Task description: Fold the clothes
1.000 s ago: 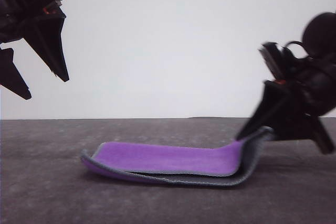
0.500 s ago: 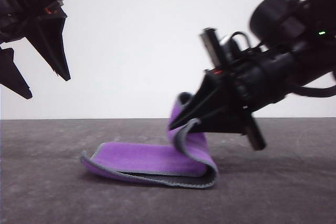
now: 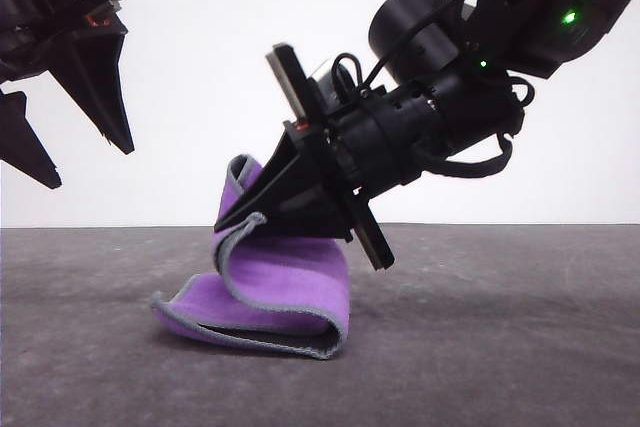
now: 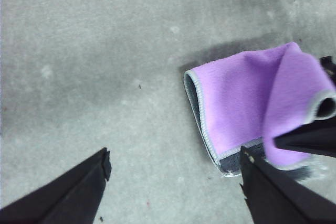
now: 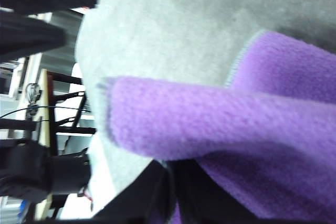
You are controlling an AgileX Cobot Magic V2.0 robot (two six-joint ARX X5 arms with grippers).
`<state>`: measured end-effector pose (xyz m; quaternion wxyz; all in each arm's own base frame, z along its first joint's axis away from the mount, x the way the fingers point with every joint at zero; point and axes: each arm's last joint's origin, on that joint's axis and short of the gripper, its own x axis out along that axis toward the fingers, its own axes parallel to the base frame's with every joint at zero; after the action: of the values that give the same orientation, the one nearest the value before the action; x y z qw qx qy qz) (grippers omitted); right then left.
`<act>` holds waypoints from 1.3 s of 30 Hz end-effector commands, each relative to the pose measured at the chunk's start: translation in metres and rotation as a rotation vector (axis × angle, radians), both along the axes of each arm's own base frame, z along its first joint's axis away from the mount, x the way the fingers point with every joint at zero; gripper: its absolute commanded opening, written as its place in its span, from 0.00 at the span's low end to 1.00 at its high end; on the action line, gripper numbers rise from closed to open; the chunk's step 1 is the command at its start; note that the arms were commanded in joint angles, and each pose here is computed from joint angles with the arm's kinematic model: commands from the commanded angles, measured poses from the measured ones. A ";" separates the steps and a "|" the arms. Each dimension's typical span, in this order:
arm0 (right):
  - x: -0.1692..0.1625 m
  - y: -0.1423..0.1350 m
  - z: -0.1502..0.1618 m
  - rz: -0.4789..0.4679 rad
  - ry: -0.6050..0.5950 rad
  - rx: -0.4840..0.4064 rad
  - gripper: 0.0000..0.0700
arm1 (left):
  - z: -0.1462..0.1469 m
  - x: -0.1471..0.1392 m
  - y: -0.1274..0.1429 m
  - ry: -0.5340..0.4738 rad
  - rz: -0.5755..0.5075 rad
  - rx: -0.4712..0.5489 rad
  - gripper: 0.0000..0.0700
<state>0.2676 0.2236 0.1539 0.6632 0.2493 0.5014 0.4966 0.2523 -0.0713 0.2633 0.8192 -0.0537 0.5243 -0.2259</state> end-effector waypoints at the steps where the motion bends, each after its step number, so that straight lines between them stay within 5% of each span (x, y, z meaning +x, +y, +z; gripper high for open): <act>1: 0.001 0.006 -0.003 0.001 0.008 -0.005 0.01 | 0.005 0.003 -0.001 -0.019 -0.005 -0.002 0.68; 4: 0.002 0.006 -0.005 0.001 0.010 -0.007 0.02 | 0.004 0.003 -0.001 -0.018 -0.005 -0.002 0.68; 8: 0.002 0.006 -0.004 0.006 0.002 -0.004 0.48 | 0.004 0.003 -0.001 -0.018 -0.007 -0.001 0.68; 10: 0.002 0.006 -0.004 0.006 0.002 -0.003 0.60 | 0.004 0.003 -0.001 -0.018 -0.008 0.000 0.68; 24: 0.008 -0.023 0.024 -0.003 -0.159 -0.029 0.60 | 0.003 -0.005 0.010 0.040 -0.023 0.040 0.68; 29: 0.002 -0.055 0.049 -0.097 -0.280 -0.190 0.60 | 0.012 -0.010 0.026 0.009 0.014 0.045 0.68; 36: -0.017 -0.109 0.077 -0.278 -0.400 -0.622 0.60 | 0.021 -0.016 0.049 -0.027 0.089 0.049 0.68; 39: -0.026 -0.126 0.086 -0.317 -0.412 -0.727 0.60 | 0.021 -0.016 0.055 -0.031 0.112 0.049 0.68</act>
<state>0.2398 0.0965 0.2366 0.8602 -0.0014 0.4650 0.2095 0.2331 -0.0170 0.2809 0.8350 -0.0666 0.5207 -0.1649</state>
